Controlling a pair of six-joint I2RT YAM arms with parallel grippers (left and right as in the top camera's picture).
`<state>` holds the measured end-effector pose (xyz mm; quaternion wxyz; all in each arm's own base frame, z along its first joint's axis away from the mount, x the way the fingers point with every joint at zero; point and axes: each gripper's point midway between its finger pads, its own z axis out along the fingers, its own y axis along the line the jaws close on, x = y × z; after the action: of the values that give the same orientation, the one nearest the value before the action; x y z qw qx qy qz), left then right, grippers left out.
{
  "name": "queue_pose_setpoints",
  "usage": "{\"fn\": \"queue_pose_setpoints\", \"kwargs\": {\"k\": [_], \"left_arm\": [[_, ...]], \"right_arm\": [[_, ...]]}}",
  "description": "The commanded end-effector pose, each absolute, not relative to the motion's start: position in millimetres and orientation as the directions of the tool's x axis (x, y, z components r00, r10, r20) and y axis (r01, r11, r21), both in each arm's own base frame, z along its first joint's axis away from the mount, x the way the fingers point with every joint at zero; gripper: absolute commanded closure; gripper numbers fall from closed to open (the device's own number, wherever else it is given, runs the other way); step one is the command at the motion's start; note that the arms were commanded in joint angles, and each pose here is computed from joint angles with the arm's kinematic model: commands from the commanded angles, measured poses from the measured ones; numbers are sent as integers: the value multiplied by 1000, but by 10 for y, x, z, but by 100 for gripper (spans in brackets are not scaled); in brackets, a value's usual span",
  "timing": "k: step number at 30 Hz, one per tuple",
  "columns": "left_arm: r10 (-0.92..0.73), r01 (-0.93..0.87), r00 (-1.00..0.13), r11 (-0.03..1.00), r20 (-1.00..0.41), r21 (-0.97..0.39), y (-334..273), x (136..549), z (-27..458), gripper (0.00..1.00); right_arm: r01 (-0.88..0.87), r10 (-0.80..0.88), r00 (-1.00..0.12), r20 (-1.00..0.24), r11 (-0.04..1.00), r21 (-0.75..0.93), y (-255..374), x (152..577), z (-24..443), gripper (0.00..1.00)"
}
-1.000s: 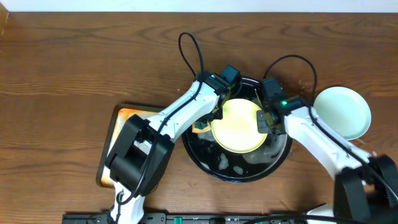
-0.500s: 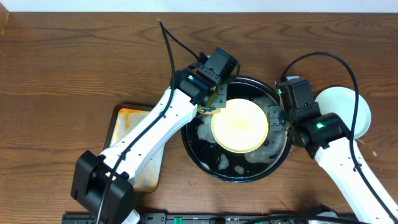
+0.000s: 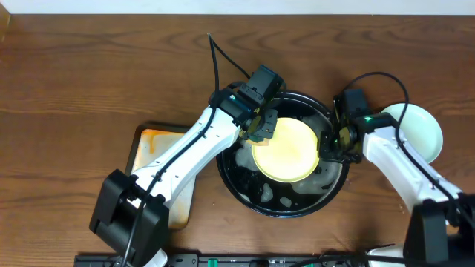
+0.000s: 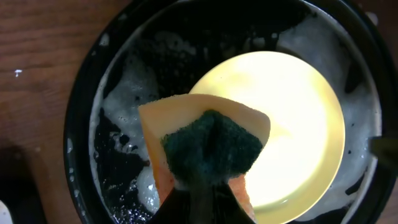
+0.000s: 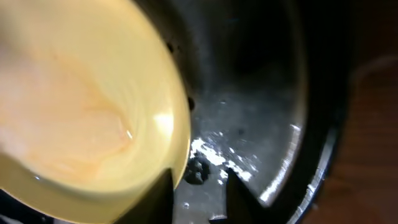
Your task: Clean dirty plates on tray and stack at the side
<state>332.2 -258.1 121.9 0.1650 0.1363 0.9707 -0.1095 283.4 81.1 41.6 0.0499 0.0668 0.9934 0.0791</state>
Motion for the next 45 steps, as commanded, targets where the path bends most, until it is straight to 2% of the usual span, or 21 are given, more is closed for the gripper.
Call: {"fn": "queue_pose_setpoints", "kwargs": {"k": [1,7,14,18,20,23,30,36,39,42,45], "left_arm": [[233,281,-909,955,-346,-95,-2373,3394,1134,93],[141,175,-947,980,-289,-95,-1943,3402,1202,93],[1,52,-926,990,-377,-127,-1355,3364,1818,93],[-77,-37,-931,992,-357,-119,-954,3150,1993,93],[-111,-80,-938,991,-329,-106,-779,3050,1946,93],[-167,-149,-948,985,-269,-86,-548,2895,1727,92],[-208,-198,-964,977,-163,-75,-373,2657,1109,92],[-179,-174,-975,983,-129,-51,-341,2528,849,92],[-182,-178,-975,983,-129,-39,-317,2512,793,78],[-184,-180,-973,983,-140,-42,-320,2540,796,45],[-184,-180,-972,983,-144,-44,-322,2550,798,43]], "right_arm": [[111,118,-993,-18,972,206,878,2768,271,68],[67,68,-998,2,977,202,890,2780,114,68],[56,65,-997,-31,974,221,923,2865,124,71],[59,71,-996,-57,978,199,883,2911,77,75],[79,91,-994,-67,982,171,827,2916,6,80],[80,95,-993,-77,982,174,826,2928,-11,98],[24,53,-982,-181,987,161,815,3142,173,99],[-48,-30,-940,-339,998,45,674,3300,755,99],[-45,-48,-907,-419,999,-17,609,3321,1022,99],[-39,-67,-871,-487,997,-66,583,3323,1250,99],[-41,-79,-847,-525,996,-84,598,3313,1384,99]]}}
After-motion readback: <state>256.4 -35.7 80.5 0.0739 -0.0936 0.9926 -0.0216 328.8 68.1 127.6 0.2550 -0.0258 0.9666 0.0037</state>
